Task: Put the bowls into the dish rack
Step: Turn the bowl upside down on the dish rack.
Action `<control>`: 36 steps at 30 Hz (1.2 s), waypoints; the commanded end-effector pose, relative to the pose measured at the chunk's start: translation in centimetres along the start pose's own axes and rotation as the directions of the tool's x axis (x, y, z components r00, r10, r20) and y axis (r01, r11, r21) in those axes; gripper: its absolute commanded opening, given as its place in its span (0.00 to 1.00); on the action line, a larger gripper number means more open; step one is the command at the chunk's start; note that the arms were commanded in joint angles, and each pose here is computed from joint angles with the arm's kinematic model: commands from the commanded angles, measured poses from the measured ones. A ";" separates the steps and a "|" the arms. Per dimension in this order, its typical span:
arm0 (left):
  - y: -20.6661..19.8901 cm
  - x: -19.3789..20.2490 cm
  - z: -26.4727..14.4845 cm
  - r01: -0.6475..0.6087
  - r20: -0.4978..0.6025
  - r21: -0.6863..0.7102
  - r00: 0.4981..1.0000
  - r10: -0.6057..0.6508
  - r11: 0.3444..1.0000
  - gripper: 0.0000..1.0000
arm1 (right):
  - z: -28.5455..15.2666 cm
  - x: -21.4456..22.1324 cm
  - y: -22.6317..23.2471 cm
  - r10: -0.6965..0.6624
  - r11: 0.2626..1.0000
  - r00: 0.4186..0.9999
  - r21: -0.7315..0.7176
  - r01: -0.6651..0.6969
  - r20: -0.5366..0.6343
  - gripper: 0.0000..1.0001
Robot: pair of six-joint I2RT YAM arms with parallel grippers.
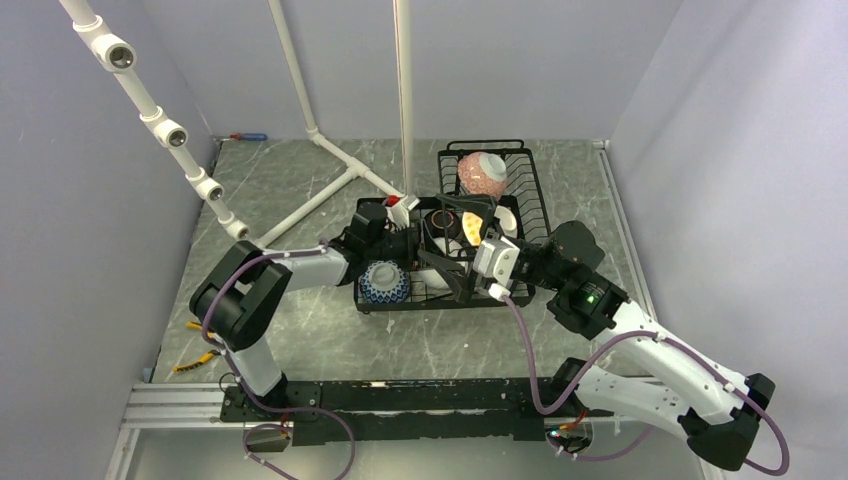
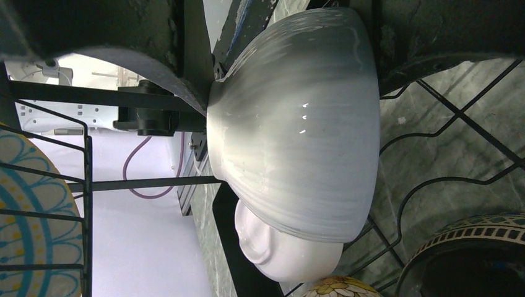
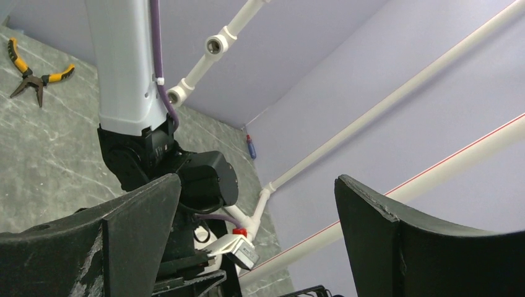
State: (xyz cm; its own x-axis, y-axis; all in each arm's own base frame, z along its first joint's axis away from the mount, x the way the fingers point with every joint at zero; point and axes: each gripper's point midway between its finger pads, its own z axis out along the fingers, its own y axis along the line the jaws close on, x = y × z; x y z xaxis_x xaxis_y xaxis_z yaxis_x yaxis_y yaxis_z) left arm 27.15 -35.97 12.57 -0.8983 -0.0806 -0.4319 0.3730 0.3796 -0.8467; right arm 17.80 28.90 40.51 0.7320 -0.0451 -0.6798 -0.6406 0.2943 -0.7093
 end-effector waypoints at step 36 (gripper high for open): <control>1.3 0.3 -0.1 -0.294 -0.160 -0.255 0.952 0.260 0.921 0.95 | -0.6 -1.1 -0.5 -0.012 1.000 1.000 0.016 0.012 0.026 1.00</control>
State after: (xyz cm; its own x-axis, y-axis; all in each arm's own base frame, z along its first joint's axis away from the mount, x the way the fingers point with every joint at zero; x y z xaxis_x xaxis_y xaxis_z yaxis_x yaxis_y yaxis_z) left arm 26.67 -35.75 8.88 -0.8634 0.1276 -0.4880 0.4606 0.5939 -0.6596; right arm 17.53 28.56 40.75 0.7353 -0.0420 -0.6764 -0.6368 0.2987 -0.7108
